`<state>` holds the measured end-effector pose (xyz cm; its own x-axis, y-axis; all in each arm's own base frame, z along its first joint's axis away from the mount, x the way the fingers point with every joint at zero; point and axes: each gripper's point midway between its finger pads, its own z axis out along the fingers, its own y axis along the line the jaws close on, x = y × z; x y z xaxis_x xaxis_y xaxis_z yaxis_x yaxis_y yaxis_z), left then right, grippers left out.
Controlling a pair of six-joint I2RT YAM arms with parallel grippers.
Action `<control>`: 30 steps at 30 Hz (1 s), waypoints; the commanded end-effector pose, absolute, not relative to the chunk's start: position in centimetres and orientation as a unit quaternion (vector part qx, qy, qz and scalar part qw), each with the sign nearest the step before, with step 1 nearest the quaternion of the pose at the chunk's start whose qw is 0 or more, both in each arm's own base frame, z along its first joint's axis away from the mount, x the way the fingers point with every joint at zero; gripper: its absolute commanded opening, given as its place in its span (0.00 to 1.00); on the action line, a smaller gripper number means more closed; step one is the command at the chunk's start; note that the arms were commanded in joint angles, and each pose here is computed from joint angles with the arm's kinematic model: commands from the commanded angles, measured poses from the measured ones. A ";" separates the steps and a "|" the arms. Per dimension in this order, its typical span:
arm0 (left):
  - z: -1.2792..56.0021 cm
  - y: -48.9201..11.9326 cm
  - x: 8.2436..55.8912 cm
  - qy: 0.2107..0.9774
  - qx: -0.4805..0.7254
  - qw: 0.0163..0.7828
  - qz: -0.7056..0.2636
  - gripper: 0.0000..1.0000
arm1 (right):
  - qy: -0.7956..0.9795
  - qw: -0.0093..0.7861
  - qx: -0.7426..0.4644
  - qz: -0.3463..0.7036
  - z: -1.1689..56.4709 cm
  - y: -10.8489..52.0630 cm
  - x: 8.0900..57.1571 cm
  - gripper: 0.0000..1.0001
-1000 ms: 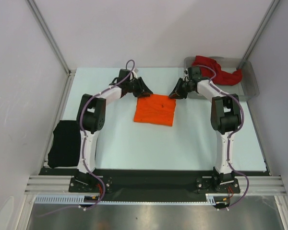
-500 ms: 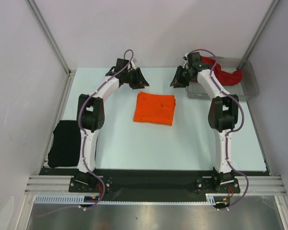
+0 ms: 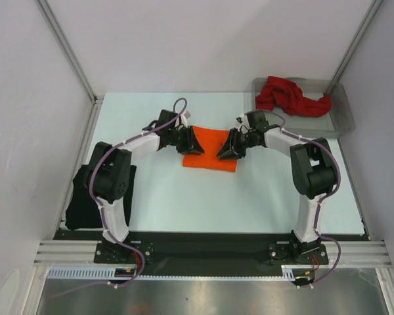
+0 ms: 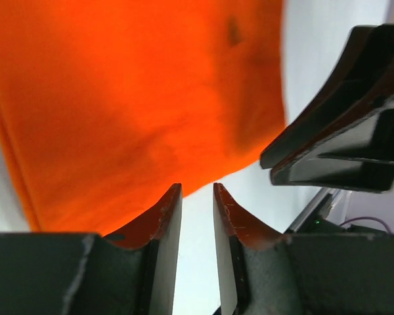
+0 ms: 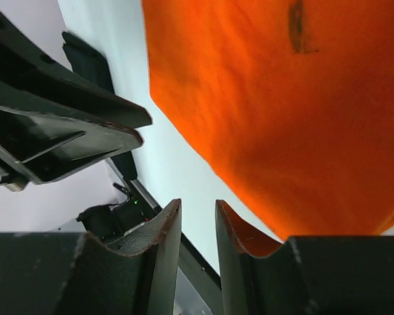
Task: Fold and stack the t-shirts
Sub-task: Fold the tshirt
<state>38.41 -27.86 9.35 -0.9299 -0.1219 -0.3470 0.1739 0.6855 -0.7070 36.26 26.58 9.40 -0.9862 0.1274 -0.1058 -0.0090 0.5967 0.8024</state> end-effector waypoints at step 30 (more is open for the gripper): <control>10.2 -33.2 38.0 0.857 0.046 0.126 -0.497 0.34 | 0.907 0.140 0.034 0.395 13.3 24.1 38.9 0.30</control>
<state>38.32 -30.83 10.55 -0.9396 -0.0645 -0.3362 0.2346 0.5938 -0.7697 37.91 25.16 12.20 -0.9666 0.1265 -0.2230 -0.0838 0.6662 0.7411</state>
